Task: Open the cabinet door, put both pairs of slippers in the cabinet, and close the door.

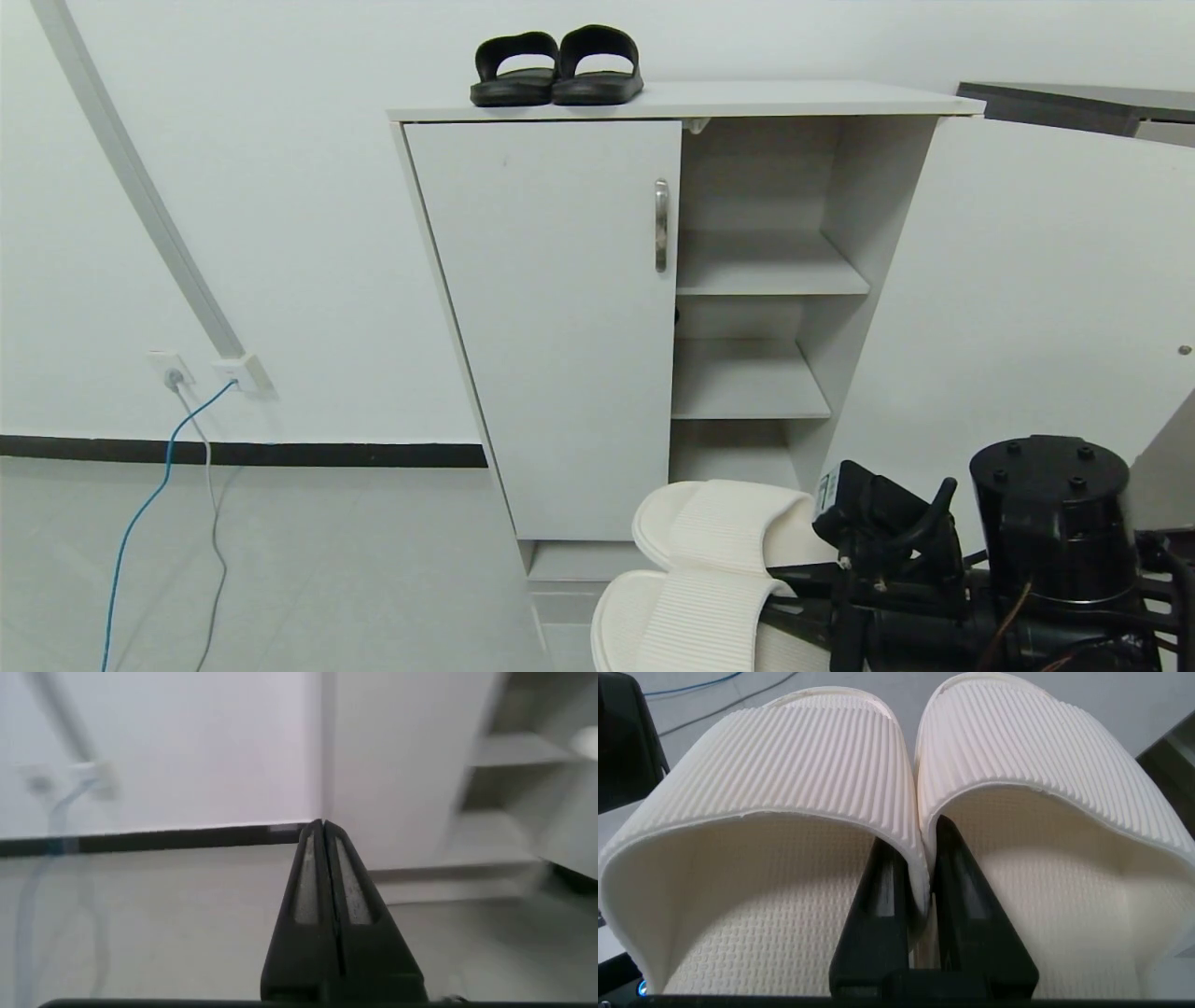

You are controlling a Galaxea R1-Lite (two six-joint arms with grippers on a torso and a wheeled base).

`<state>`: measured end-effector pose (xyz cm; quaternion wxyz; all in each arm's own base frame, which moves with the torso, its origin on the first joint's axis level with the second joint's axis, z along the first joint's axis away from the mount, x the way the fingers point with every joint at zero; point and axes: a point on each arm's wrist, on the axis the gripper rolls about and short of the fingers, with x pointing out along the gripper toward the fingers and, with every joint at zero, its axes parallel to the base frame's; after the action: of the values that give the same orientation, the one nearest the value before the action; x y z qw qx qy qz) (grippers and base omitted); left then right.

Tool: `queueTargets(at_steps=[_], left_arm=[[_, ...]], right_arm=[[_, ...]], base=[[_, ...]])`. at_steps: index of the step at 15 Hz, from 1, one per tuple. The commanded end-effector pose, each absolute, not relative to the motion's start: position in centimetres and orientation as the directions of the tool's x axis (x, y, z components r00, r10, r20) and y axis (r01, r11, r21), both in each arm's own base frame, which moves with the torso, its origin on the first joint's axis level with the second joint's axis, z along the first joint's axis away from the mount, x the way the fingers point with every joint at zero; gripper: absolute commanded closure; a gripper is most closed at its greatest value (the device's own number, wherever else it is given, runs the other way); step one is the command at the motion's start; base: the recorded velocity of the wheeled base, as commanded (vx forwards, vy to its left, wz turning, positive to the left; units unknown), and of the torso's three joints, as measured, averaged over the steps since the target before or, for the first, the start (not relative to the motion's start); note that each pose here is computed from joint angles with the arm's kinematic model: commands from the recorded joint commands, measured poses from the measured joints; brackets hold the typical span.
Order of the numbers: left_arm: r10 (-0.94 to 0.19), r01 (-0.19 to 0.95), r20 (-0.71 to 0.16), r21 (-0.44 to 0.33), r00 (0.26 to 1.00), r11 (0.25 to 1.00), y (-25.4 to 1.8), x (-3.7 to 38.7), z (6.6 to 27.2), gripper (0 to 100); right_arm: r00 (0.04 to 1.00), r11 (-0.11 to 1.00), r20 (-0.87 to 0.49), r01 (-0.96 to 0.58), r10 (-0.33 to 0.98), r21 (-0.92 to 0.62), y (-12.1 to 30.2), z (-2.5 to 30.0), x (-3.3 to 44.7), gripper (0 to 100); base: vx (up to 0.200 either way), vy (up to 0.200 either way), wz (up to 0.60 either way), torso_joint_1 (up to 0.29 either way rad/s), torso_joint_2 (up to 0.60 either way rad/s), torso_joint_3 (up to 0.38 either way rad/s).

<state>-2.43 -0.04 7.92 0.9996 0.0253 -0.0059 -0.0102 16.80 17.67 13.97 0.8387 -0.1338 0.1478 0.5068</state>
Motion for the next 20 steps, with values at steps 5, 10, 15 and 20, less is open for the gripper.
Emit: queueTargets(at_steps=[5, 10, 15, 20], left_arm=[[-0.031, 0.031, -0.003, 0.049, 1.0, 0.998, -0.1, -2.3, 7.5, 100], [-0.031, 0.031, -0.005, 0.041, 1.0, 0.999, -0.1, -2.3, 7.5, 100], [-0.031, 0.031, -0.005, 0.038, 1.0, 0.999, -0.1, -2.3, 7.5, 100], [-0.031, 0.031, -0.005, 0.035, 1.0, 0.999, -0.1, -2.3, 7.5, 100]], right_arm=[[0.538, 0.598, -0.418, -0.801, 0.732, 0.016, 20.2, 13.1, 18.9, 100], [0.776, 0.872, -0.416, -0.481, 0.474, 0.096, 26.9, 9.6, 19.9, 100], [0.912, 0.976, -0.359, -0.22, 0.2, -0.013, 30.1, 6.6, 23.4, 100], [0.929, 0.989, -0.344, -0.15, 0.138, -0.007, 30.0, 6.3, 24.6, 100]], base=[[0.0, 0.0, 0.0, 0.0, 0.0, 0.0], [0.0, 0.0, 0.0, 0.0, 0.0, 0.0], [0.0, 0.0, 0.0, 0.0, 0.0, 0.0], [0.0, -0.16, 0.0, 0.001, 0.0, 0.001]])
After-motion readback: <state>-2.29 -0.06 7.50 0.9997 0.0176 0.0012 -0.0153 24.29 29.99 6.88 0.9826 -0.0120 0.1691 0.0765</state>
